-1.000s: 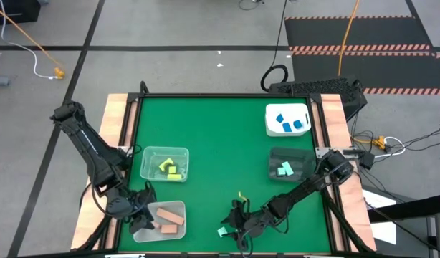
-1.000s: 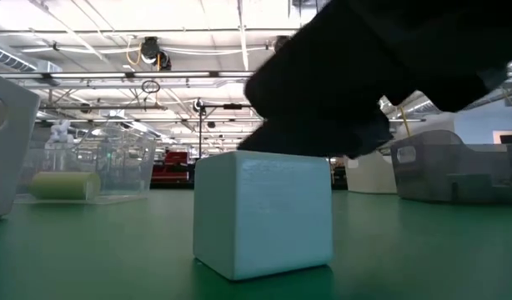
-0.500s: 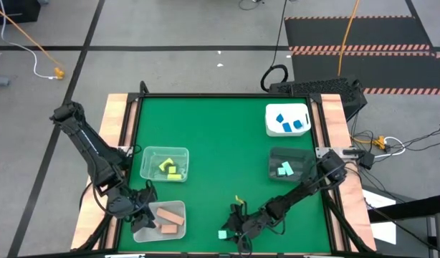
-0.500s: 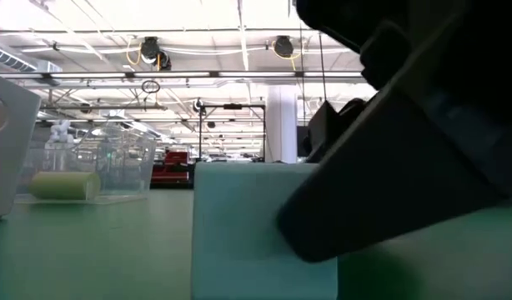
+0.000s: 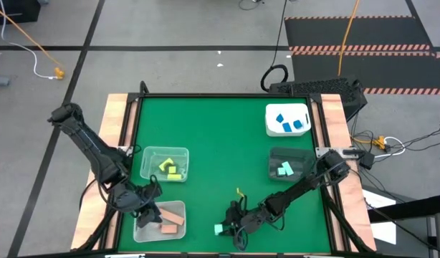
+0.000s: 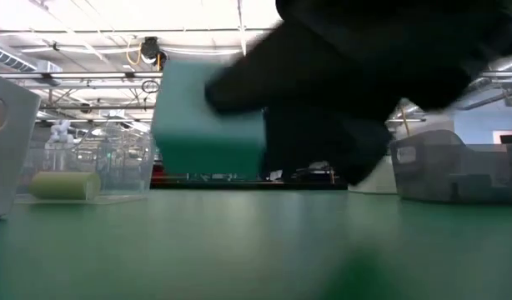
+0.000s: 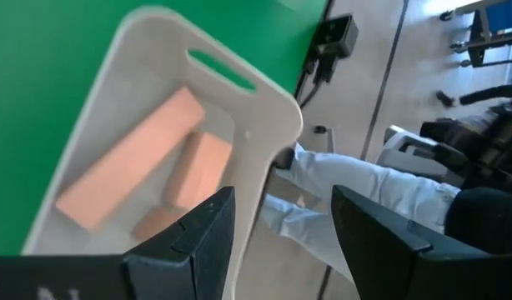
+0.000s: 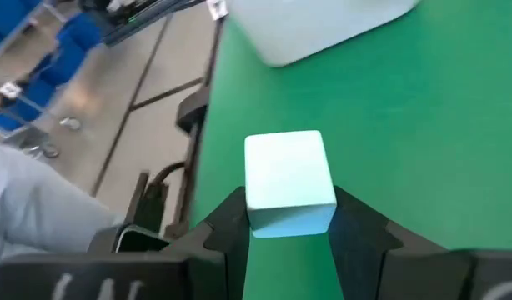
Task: Sort & place blocks by color
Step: Put the light blue block into the black bin
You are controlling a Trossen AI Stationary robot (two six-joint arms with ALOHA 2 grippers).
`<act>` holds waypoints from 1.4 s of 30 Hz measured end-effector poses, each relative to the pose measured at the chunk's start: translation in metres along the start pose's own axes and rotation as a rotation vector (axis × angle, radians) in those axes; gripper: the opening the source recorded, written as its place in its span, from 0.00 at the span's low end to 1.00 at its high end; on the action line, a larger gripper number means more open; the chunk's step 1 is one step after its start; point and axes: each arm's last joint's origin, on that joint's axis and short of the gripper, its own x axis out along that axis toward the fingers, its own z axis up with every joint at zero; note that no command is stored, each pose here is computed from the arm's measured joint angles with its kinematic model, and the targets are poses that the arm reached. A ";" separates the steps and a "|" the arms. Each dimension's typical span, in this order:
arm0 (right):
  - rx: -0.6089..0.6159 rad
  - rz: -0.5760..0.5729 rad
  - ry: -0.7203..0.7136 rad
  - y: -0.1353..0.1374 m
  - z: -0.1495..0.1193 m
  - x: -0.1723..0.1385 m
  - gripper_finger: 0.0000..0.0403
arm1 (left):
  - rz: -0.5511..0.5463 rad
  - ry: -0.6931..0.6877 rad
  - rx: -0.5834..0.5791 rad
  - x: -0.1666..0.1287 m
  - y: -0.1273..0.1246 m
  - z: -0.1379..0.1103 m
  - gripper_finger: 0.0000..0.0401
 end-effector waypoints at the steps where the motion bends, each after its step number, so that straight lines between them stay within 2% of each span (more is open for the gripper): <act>1: 0.012 -0.011 0.001 0.000 0.006 -0.004 0.28 | 0.001 -0.009 0.012 0.000 0.001 0.003 0.50; 5: -0.063 -0.091 0.049 -0.004 0.030 -0.025 0.28 | 0.016 -0.059 0.044 0.000 0.004 0.018 0.50; 10: -0.155 -0.225 0.156 -0.013 0.063 -0.070 0.28 | 0.023 -0.134 0.070 -0.006 0.009 0.040 0.50; 15: -0.136 -0.376 0.284 -0.026 0.087 -0.128 0.29 | 0.018 -0.230 0.073 -0.020 0.015 0.060 0.50; 19: -0.108 -0.455 0.345 -0.036 0.094 -0.170 0.29 | 0.050 -0.394 0.090 -0.037 0.022 0.078 0.50; 25: -0.004 -0.488 0.331 -0.053 0.076 -0.217 0.29 | 0.131 -0.683 0.153 -0.072 0.033 0.100 0.50; 32: 0.129 -0.516 0.260 -0.079 0.040 -0.254 0.29 | 0.167 -0.908 0.291 -0.112 0.038 0.110 0.50; 37: 0.138 -0.523 0.187 -0.091 0.024 -0.273 0.29 | 0.192 -1.096 0.362 -0.136 0.036 0.115 0.50; 42: 0.156 -0.542 0.204 -0.106 0.004 -0.285 0.29 | 0.207 -1.244 0.408 -0.151 0.033 0.122 0.50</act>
